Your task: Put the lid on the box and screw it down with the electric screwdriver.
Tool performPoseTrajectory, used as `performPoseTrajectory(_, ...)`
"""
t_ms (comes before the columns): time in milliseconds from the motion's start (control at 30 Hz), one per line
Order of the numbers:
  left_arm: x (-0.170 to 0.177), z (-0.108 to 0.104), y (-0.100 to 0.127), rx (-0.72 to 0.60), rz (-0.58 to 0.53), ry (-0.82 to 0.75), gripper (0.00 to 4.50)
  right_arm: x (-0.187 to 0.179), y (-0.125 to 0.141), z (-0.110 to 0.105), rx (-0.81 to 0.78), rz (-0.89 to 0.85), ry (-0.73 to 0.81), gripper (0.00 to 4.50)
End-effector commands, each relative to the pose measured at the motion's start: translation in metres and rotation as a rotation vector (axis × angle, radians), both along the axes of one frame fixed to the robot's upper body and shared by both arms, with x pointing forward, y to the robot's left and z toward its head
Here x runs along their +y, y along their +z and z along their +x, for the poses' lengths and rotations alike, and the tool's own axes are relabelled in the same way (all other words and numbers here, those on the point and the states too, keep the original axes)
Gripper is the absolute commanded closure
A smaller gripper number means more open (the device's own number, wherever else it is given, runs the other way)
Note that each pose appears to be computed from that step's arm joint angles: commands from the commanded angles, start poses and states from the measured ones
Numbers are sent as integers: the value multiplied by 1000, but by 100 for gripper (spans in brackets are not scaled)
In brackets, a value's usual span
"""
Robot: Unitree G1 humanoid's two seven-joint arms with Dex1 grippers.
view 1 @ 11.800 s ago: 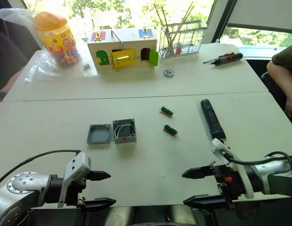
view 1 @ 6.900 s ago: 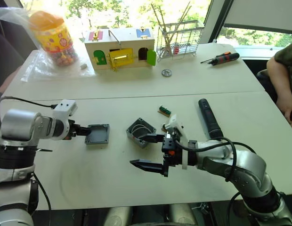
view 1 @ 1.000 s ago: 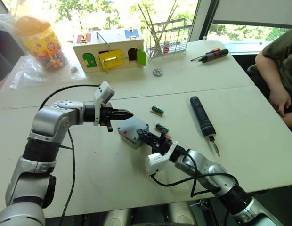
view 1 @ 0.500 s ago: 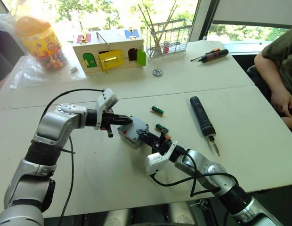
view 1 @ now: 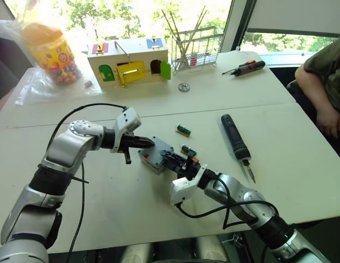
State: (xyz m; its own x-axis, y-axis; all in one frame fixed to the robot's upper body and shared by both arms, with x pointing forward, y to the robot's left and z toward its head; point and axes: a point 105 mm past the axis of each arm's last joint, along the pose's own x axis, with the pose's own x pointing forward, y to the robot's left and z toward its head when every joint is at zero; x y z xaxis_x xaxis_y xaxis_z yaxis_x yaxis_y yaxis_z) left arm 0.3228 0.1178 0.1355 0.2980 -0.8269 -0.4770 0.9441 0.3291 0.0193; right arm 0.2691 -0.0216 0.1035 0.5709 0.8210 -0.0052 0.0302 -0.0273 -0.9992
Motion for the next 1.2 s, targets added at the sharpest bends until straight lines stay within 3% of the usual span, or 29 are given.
performPoseTrajectory(33, 5, -6, -29, 79, 69, 19, 450, -4, -18, -7, 57, -62, 5, 78)
performPoseTrajectory(100, 5, -6, -32, 82, 74, 22, 450, -6, -16, -8, 52, -64, 7, 22)
performPoseTrajectory(867, 9, -1, -50, 71, 99, 55, 450, -31, 17, -36, 2, 36, 37, 22)
performPoseTrajectory(1000, -3, 4, -6, 25, -146, 72, 450, -41, 40, -30, 106, 275, -33, 22)
performPoseTrajectory(1100, 11, 6, 45, -14, -358, 131, 450, -62, 61, -12, 320, 603, -165, 22)
performPoseTrajectory(1167, 24, 5, 64, -25, -404, 174, 450, -68, 66, -8, 468, 737, -197, 22)
performPoseTrajectory(1200, 29, 5, 68, -27, -413, 199, 450, -70, 68, -7, 531, 786, -202, 83)
